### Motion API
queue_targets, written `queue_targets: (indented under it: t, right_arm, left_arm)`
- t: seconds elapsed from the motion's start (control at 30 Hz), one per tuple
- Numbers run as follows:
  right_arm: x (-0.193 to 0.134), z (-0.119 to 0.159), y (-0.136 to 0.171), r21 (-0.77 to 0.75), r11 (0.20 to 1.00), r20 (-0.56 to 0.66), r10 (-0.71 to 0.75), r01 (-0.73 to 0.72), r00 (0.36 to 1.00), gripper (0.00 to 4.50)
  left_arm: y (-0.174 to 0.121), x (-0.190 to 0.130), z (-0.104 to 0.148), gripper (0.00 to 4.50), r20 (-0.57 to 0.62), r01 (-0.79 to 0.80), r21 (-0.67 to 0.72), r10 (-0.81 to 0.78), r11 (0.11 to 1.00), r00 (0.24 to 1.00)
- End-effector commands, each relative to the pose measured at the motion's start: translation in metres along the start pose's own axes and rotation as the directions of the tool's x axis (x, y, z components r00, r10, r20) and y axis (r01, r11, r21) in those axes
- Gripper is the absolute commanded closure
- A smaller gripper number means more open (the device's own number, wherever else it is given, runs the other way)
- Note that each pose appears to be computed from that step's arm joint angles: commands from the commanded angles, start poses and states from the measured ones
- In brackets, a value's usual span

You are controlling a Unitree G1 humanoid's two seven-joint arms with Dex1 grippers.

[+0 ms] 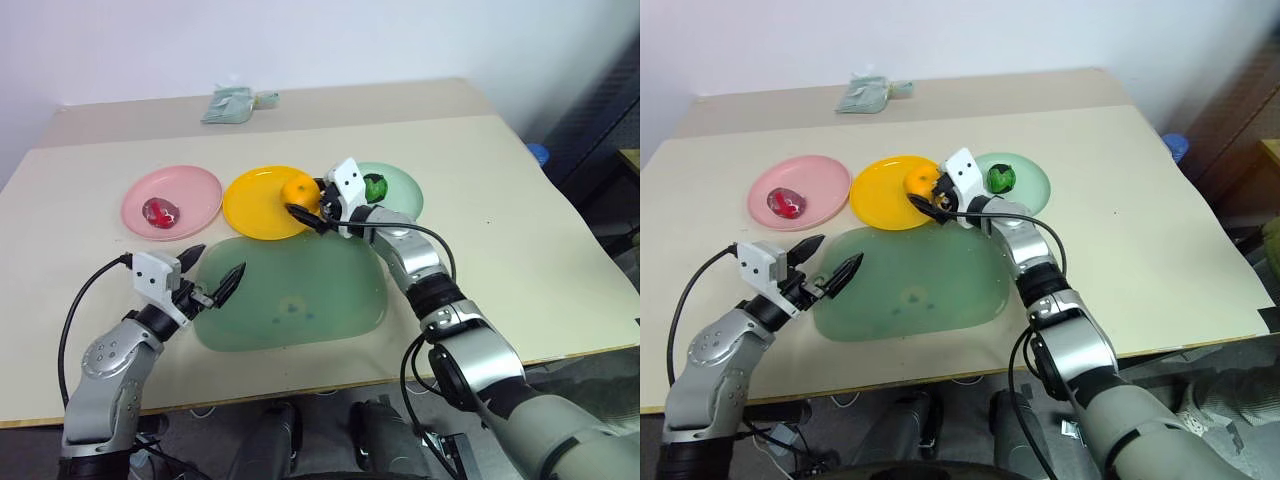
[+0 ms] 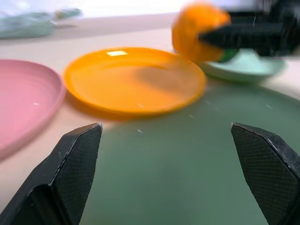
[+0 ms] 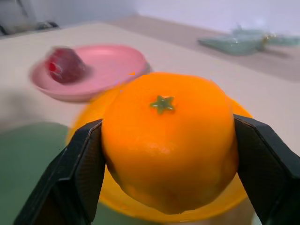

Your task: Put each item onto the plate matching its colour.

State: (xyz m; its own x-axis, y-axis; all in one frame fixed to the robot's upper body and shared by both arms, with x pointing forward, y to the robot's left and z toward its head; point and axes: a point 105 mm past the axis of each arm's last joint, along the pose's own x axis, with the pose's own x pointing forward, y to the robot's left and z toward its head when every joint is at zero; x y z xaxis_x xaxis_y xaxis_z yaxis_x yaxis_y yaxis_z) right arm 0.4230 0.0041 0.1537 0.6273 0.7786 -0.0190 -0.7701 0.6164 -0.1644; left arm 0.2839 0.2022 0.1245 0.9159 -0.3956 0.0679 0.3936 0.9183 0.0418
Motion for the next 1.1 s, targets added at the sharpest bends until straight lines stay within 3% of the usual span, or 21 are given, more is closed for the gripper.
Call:
queue_targets:
  t: [0.03,0.07,0.13,0.17,0.37,0.47,0.6,0.77,1.1]
  right_arm:
    - [0.014,0.016,0.001,-0.056,0.998,0.044,-0.018,0.02,0.999,1.17]
    - [0.018,0.015,0.003,-0.051,0.998,0.037,-0.019,0.021,0.999,1.17]
    - [0.023,0.015,0.007,-0.044,0.999,0.027,-0.016,0.017,1.0,0.16]
    - [0.025,0.015,0.008,-0.044,0.999,0.024,-0.014,0.015,1.0,0.04]
    - [0.024,0.029,0.004,-0.052,0.998,0.082,-0.016,0.021,0.996,0.04]
    - [0.007,0.048,-0.005,-0.079,0.997,0.18,0.032,-0.018,0.983,0.04]
    - [-0.064,0.062,-0.004,-0.155,0.985,0.253,0.111,-0.073,0.961,0.04]
    - [-0.152,0.042,0.005,-0.131,0.991,0.124,0.041,-0.025,0.991,0.04]
    - [-0.249,0.014,0.005,-0.051,0.977,-0.045,-0.208,0.206,0.977,0.04]
  left_arm:
    - [-0.003,0.0,0.012,0.0,0.05,-0.033,0.029,0.031,0.999,0.998]
    - [-0.004,-0.001,0.011,0.0,0.05,-0.032,0.031,0.031,0.999,0.998]
    - [-0.007,-0.004,0.007,0.0,0.042,-0.026,0.034,0.025,0.999,0.999]
    - [-0.007,-0.005,0.006,0.0,0.043,-0.027,0.034,0.026,0.999,0.999]
    - [-0.008,-0.007,-0.004,0.0,0.012,-0.03,0.032,0.029,0.999,0.999]
    - [-0.019,-0.004,0.001,0.0,0.079,0.06,0.091,-0.068,0.994,0.995]
    - [-0.02,-0.003,0.001,0.0,0.08,0.15,0.077,-0.156,0.986,0.984]
    - [-0.012,0.0,0.01,0.0,0.093,0.244,0.114,-0.255,0.963,0.963]
    - [-0.005,-0.009,0.03,0.0,0.055,0.375,0.124,-0.384,0.918,0.922]
